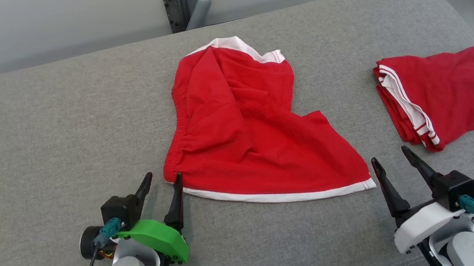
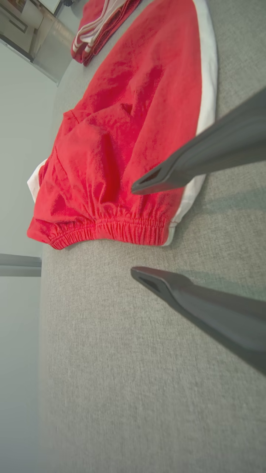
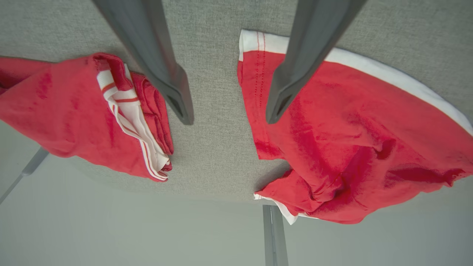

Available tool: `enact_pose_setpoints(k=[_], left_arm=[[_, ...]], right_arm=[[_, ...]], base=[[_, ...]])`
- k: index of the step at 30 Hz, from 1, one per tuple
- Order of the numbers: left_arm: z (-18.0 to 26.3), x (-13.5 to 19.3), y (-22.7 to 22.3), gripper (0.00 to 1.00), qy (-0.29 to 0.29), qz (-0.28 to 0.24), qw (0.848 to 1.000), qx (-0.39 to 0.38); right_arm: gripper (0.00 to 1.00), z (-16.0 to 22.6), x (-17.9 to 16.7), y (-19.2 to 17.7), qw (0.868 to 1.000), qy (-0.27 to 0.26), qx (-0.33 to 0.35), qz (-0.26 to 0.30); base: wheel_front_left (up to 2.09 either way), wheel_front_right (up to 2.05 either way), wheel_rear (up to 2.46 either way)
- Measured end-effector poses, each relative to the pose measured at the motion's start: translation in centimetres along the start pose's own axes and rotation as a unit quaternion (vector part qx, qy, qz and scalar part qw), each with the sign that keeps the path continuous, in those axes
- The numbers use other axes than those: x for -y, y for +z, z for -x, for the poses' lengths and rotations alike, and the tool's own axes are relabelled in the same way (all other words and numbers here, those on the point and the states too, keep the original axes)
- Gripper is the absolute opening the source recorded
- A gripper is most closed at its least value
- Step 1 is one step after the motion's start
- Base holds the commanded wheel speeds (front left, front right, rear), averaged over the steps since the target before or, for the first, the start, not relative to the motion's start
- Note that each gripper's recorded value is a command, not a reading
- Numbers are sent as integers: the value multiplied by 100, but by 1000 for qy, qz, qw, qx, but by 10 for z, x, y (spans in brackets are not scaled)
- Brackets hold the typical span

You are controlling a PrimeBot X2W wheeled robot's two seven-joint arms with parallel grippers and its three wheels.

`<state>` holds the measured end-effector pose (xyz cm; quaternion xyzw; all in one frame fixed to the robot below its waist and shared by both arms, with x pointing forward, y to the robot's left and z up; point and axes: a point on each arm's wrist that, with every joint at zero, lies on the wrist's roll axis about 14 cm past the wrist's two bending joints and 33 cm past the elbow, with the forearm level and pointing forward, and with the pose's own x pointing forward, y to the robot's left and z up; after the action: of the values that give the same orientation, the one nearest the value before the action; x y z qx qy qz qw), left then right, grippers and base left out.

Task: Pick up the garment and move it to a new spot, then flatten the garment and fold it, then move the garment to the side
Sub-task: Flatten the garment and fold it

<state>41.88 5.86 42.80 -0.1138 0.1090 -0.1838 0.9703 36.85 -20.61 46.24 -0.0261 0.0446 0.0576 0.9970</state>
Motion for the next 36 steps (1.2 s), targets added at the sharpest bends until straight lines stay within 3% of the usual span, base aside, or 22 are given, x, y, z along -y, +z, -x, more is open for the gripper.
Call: enact_pose_setpoints(k=[5,19,20,21,22,36], left_arm=[[-15,16,-14,100,-40,12,999,-26],[-29,9,-20,99,-52,26,998,-39],[-29,8,-18,75,-53,25,998,-37],[-30,8,-18,14,-55,22,998,-38],[-30,10,-17,0,-59,22,997,-35],[-7,-3,-6,0,-27,33,999,-12]], right_arm=[[100,0,7,-5,1000,-12,-8,0],[100,-9,4,-14,1000,-10,-22,-8],[100,-10,3,-14,1000,-8,-21,-8],[100,-13,0,-14,1000,-5,-20,-10],[100,-14,0,-13,1000,-4,-19,-11],[100,-22,-15,-10,1000,14,-12,-26]], base=[[0,0,0],[0,0,0],[0,0,0],[0,0,0],[0,0,0],[0,0,0]])
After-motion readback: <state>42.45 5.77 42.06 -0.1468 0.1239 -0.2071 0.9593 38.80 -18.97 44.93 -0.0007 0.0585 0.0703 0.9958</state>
